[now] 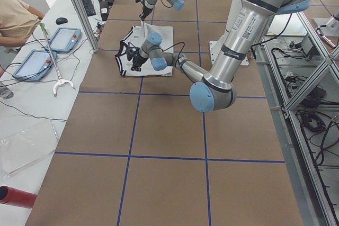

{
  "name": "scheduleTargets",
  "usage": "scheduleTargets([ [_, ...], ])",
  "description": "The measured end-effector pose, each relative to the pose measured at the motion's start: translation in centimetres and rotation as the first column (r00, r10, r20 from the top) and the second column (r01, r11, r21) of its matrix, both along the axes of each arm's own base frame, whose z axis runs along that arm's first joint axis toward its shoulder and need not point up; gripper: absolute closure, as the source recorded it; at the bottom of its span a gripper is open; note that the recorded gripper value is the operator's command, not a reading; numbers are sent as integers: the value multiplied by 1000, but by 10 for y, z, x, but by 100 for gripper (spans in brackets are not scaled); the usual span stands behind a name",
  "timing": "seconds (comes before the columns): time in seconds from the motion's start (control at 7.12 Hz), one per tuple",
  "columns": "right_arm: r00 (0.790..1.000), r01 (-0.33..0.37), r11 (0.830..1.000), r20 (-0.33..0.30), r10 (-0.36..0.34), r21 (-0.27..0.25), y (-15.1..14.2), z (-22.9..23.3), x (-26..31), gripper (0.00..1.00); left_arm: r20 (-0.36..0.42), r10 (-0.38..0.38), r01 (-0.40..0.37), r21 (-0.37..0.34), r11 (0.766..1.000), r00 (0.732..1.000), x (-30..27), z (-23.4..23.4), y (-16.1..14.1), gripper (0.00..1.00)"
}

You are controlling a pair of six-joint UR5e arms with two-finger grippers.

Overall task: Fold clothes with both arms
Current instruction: 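Lift the hem with both grippers and fold it up toward the collar, then release the hem with both grippers and move the right gripper to the folded edge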

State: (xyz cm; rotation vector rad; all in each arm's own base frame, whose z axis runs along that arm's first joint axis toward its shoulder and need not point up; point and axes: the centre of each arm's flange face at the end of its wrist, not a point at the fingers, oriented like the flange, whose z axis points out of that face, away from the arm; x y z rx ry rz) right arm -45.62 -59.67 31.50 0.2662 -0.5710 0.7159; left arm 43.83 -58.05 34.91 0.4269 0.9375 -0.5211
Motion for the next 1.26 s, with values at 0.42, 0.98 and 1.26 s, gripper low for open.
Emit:
scheduleTargets([
  [0.42,1000,6,1000,6,-6,9,-23,25,-20,100,-11,-5,5,10,1000,1000,12,13,-14,100],
  [0.98,1000,15,1000,0,-15,17,-31,32,-9,0,-45,-11,12,28,1000,999,10,4,-18,78],
  [1.26,997,43,999,68,-44,26,-14,17,11,0,-83,9,-6,40,999,996,5,-7,-18,76],
])
